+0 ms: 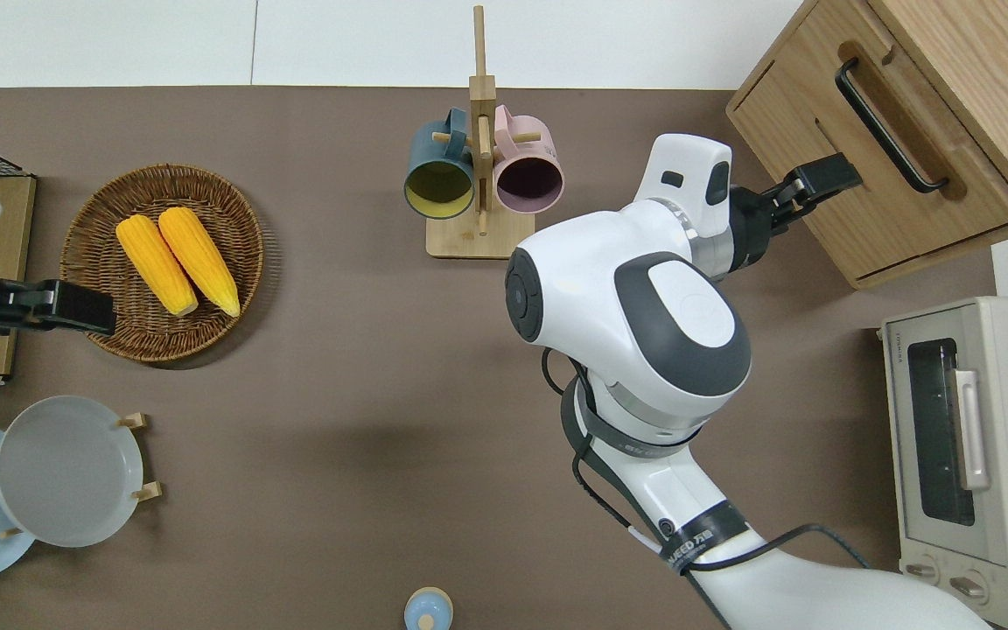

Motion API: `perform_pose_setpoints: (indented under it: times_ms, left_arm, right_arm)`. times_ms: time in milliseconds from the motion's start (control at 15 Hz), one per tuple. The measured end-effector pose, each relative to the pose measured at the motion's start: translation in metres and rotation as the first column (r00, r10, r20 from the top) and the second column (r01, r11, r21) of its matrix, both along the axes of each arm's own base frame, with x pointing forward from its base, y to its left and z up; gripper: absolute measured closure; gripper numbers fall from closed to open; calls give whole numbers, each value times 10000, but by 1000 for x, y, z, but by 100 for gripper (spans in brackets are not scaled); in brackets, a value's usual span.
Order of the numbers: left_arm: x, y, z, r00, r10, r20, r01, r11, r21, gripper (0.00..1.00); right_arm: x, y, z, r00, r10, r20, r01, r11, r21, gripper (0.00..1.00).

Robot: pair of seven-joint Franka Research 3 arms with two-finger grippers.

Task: Slide drawer open with right arm
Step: 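Reach the right gripper up toward the black drawer handle, then close the right gripper around the black drawer handle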

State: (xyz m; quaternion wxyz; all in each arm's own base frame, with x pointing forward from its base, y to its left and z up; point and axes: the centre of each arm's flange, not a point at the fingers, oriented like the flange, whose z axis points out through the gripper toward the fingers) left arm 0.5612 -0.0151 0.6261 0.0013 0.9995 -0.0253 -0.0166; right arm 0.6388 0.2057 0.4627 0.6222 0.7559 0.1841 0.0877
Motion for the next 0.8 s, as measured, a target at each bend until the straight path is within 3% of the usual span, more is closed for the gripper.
perform_pose_setpoints:
  times_ms: [200, 533, 800]
  left_arm:
    - [0, 0, 0, 10000, 0, 0, 0, 10000, 0, 0]
    - [0, 0, 0, 10000, 0, 0, 0, 10000, 0, 0]
    - [0, 0, 0, 10000, 0, 0, 0, 10000, 0, 0]
  right_arm:
    - [5, 0, -14, 9993, 136, 336, -121, 9989, -450, 2]
    - [14, -16, -34, 9899, -107, 1413, 188, 9982, -563, 2]
    - [26, -42, -48, 9850, -162, 1717, 349, 9937, -1067, 2]
